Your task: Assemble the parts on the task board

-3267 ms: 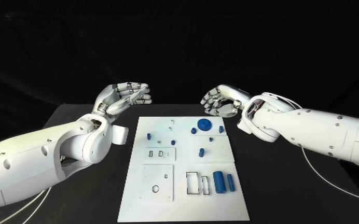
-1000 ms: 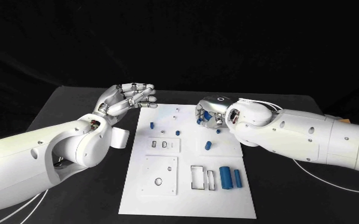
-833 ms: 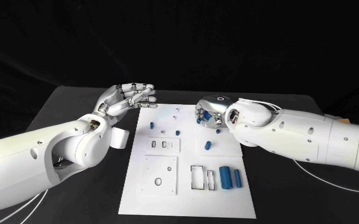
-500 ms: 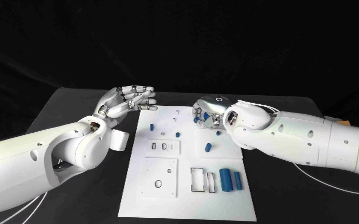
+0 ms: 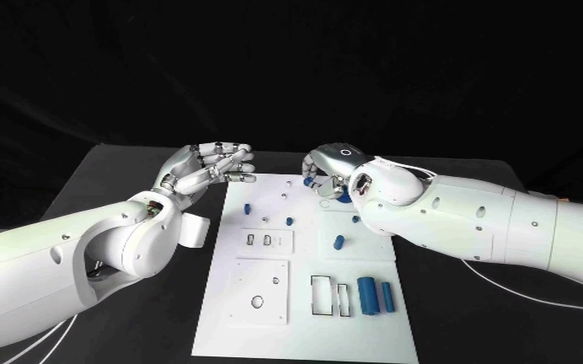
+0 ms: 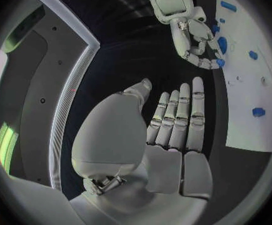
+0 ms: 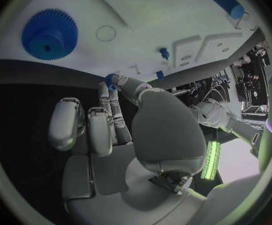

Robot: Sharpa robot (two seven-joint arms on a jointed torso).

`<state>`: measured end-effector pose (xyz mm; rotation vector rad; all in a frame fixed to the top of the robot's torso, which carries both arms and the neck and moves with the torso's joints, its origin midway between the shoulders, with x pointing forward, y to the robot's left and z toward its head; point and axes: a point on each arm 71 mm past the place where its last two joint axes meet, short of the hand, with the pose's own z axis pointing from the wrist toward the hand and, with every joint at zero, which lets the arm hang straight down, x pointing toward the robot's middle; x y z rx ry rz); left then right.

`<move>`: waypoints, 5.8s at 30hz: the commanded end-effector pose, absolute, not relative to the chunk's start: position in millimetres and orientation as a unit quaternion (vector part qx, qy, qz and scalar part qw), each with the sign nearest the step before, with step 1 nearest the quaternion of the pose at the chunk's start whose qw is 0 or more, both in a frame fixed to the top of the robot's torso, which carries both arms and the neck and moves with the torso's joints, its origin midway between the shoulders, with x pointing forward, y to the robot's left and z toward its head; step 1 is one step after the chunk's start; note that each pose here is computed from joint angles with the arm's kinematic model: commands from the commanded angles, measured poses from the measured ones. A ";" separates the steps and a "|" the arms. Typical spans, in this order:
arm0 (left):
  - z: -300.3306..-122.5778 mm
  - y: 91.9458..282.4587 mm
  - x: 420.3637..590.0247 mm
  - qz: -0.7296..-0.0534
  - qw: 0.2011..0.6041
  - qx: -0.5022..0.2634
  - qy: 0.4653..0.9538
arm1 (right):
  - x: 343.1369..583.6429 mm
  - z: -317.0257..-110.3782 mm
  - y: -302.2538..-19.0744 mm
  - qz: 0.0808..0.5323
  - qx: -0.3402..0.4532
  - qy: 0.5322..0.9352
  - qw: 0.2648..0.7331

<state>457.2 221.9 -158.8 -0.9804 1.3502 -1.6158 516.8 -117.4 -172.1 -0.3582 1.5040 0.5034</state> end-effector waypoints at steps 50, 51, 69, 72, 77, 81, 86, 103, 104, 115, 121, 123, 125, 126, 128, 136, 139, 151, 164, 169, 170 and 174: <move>-148.7 210.4 457.5 -0.656 0.388 -0.375 0.528 | 532.5 -178.8 -79.7 0.225 -0.169 0.684 0.673; -148.5 210.4 457.6 -0.656 0.388 -0.375 0.528 | 532.8 -179.2 -79.7 0.224 -0.169 0.685 0.672; -143.9 209.6 458.7 -0.658 0.389 -0.371 0.527 | 536.2 -185.2 -73.3 0.223 -0.171 0.691 0.666; -143.6 209.9 458.9 -0.658 0.390 -0.371 0.527 | 536.1 -184.8 -73.2 0.225 -0.169 0.688 0.668; -143.4 210.4 459.2 -0.658 0.390 -0.371 0.527 | 534.3 -184.3 -75.2 0.227 -0.168 0.687 0.670; -143.4 211.9 459.6 -0.657 0.391 -0.372 0.526 | 527.5 -182.8 -83.6 0.230 -0.165 0.686 0.670; -143.6 214.6 460.1 -0.656 0.392 -0.375 0.525 | 515.9 -174.5 -105.3 0.244 -0.146 0.677 0.679; -144.9 217.7 462.0 -0.657 0.389 -0.377 0.524 | 504.9 -156.9 -204.6 0.272 -0.003 0.729 0.628; -144.9 217.5 461.9 -0.657 0.389 -0.377 0.524 | 506.0 -158.3 -207.8 0.267 -0.001 0.734 0.625; -145.1 218.7 461.3 -0.657 0.388 -0.378 0.524 | 516.0 -173.7 -216.9 0.220 0.009 0.750 0.624; -145.2 218.9 461.2 -0.657 0.387 -0.379 0.524 | 518.5 -180.1 -210.6 0.214 0.006 0.751 0.625; -145.2 218.9 461.1 -0.657 0.387 -0.379 0.524 | 519.7 -182.6 -209.0 0.211 0.007 0.752 0.624; -145.2 218.9 461.0 -0.657 0.387 -0.379 0.524 | 520.7 -185.0 -207.6 0.209 0.007 0.753 0.623; -145.2 219.0 460.9 -0.657 0.387 -0.379 0.524 | 521.1 -186.1 -207.0 0.209 0.007 0.754 0.623; -145.2 219.1 460.9 -0.657 0.387 -0.379 0.524 | 521.6 -187.6 -206.2 0.207 0.007 0.755 0.622; -145.1 219.7 460.7 -0.657 0.387 -0.379 0.524 | 523.4 -194.4 -202.8 0.203 0.004 0.761 0.616; -145.1 219.7 460.7 -0.657 0.387 -0.380 0.524 | 524.1 -196.4 -201.8 0.200 0.003 0.764 0.613; -145.3 219.3 460.7 -0.656 0.387 -0.380 0.525 | 525.6 -203.5 -200.8 0.199 0.002 0.771 0.605; -145.7 219.7 461.1 -0.655 0.386 -0.381 0.526 | 525.9 -200.4 -200.8 0.213 0.011 0.743 0.634; -145.9 219.6 461.1 -0.655 0.384 -0.381 0.528 | 526.1 -197.4 -201.3 0.210 0.011 0.728 0.652; -146.0 219.6 461.1 -0.655 0.384 -0.381 0.528 | 526.1 -196.8 -201.5 0.209 0.011 0.725 0.655; -146.2 219.8 461.2 -0.654 0.383 -0.382 0.529 | 525.5 -195.0 -201.1 0.210 0.011 0.717 0.665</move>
